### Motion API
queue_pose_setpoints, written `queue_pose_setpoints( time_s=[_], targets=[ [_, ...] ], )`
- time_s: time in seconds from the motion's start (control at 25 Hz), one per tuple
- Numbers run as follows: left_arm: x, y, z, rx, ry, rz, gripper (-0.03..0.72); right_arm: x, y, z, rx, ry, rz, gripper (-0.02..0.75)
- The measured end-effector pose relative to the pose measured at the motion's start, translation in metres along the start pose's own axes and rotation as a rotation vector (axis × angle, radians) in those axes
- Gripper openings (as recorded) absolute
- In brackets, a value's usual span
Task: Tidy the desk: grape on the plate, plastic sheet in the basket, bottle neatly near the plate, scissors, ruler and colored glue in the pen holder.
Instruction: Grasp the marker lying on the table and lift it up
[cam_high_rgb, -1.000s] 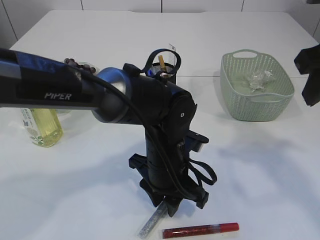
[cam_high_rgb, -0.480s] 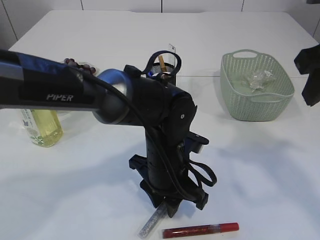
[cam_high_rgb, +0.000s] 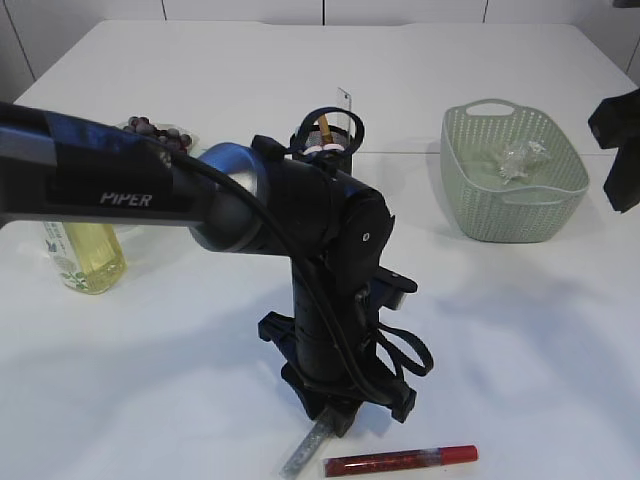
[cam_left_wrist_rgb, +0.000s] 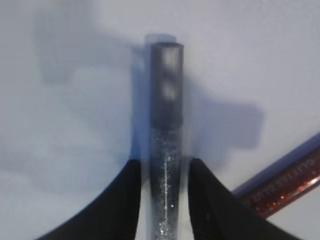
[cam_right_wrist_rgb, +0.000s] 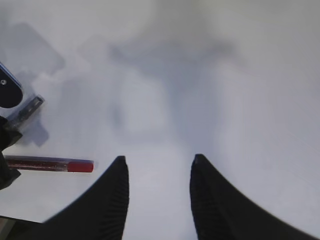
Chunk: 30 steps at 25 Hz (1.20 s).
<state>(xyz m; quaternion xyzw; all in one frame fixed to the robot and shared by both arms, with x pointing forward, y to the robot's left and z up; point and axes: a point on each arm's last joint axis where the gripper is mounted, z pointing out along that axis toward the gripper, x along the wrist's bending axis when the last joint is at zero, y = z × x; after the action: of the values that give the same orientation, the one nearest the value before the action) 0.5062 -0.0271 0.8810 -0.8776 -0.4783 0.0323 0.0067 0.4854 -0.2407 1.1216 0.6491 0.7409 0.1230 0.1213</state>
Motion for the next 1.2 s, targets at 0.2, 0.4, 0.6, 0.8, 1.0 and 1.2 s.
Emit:
queue_pose_setpoints(
  time_s=[0.2,0.4,0.6,0.8,1.0,1.2],
  targets=[
    [0.0,0.0,0.0,-0.002,0.003,0.002,0.176,0.0,0.0,0.0,0.0,0.0,0.0,0.331],
    [0.001,0.0,0.0,-0.004,0.012,0.008,0.081,0.0,0.0,0.0,0.0,0.0,0.0,0.331],
    [0.002,0.0,0.0,0.006,0.025,0.016,0.074,0.0,0.0,0.0,0.0,0.0,0.0,0.331],
    [0.006,-0.002,-0.017,-0.02,0.069,0.05,0.073,0.0,0.0,0.0,0.0,0.0,0.0,0.331],
    [0.006,-0.003,-0.05,-0.107,0.055,0.057,0.071,0.0,0.0,0.0,0.0,0.0,0.0,0.331],
    [0.008,-0.013,-0.064,-0.197,0.029,0.06,0.071,0.0,0.0,0.0,0.0,0.0,0.0,0.331]
  ],
)
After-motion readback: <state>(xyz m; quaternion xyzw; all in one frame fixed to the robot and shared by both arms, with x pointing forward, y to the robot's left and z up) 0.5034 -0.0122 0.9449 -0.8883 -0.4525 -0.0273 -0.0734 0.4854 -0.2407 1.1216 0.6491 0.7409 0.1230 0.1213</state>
